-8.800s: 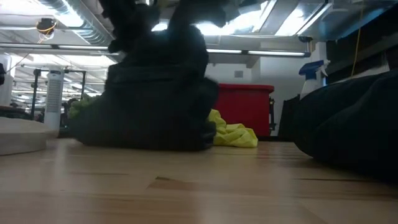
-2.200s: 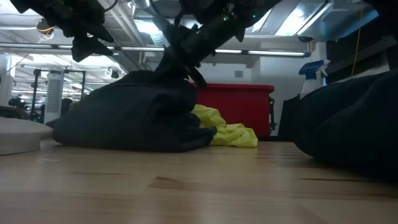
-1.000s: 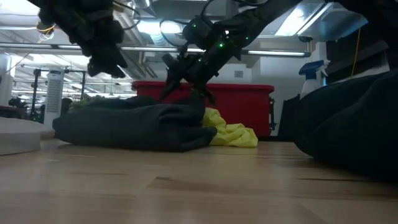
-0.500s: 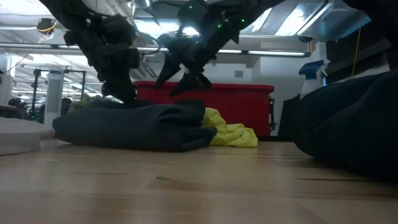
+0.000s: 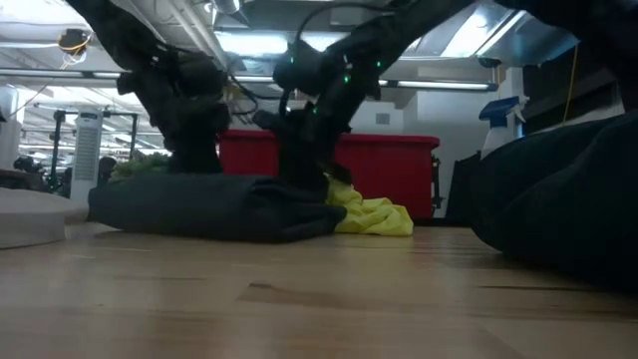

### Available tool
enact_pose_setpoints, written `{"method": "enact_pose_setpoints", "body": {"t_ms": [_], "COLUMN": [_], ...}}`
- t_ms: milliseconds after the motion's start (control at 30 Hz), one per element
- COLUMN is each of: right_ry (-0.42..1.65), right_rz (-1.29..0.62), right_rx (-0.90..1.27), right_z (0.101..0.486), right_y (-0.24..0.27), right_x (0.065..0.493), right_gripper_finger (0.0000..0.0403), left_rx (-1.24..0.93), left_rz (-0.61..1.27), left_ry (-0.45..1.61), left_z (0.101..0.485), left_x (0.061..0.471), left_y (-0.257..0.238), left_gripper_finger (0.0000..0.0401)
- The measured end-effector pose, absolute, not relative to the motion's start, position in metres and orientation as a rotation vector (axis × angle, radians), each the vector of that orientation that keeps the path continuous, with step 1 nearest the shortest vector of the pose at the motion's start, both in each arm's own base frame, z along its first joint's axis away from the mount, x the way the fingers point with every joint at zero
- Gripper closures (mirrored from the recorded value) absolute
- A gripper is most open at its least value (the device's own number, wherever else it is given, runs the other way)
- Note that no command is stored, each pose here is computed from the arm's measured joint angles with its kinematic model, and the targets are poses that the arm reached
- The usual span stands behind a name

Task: Fold laundry
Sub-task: Fold the dark blue short, then stack the dark blue short on top of the black jean

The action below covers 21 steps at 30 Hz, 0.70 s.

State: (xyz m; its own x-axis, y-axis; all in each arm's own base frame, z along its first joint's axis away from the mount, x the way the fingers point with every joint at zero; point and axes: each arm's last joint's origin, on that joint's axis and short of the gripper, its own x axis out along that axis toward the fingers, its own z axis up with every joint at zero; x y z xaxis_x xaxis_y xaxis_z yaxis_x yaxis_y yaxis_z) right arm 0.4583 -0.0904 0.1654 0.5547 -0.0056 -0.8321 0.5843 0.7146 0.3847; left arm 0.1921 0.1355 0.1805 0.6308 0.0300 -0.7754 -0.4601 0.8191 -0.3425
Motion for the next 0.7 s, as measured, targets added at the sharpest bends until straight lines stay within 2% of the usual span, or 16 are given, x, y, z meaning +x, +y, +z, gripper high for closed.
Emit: {"method": "enact_pose_setpoints", "body": {"t_ms": [200, 333, 433, 567, 700], "right_ry": [0.833, 0.78, 0.732, 0.628, 0.536], "right_rz": [-0.29, -0.297, -0.385, -0.387, -0.35], "right_rx": [0.693, 0.708, 0.688, 0.688, 0.692], "right_z": [0.181, 0.195, 0.202, 0.209, 0.217], "right_y": [-0.087, -0.088, -0.091, -0.09, -0.084], "right_x": [0.465, 0.463, 0.462, 0.469, 0.475], "right_gripper_finger": [0.0347, 0.03, 0.0261, 0.0223, 0.0209], "left_rx": [-0.536, -0.478, -0.429, -0.411, -0.434], "left_rz": [0.313, 0.328, 0.323, 0.318, 0.32], "left_ry": [0.689, 0.58, 0.53, 0.531, 0.56], "left_z": [0.219, 0.242, 0.252, 0.257, 0.257], "left_x": [0.175, 0.161, 0.154, 0.146, 0.139], "left_y": [0.125, 0.118, 0.112, 0.105, 0.1], "left_gripper_finger": [0.0229, 0.0229, 0.0229, 0.0229, 0.0229]}}
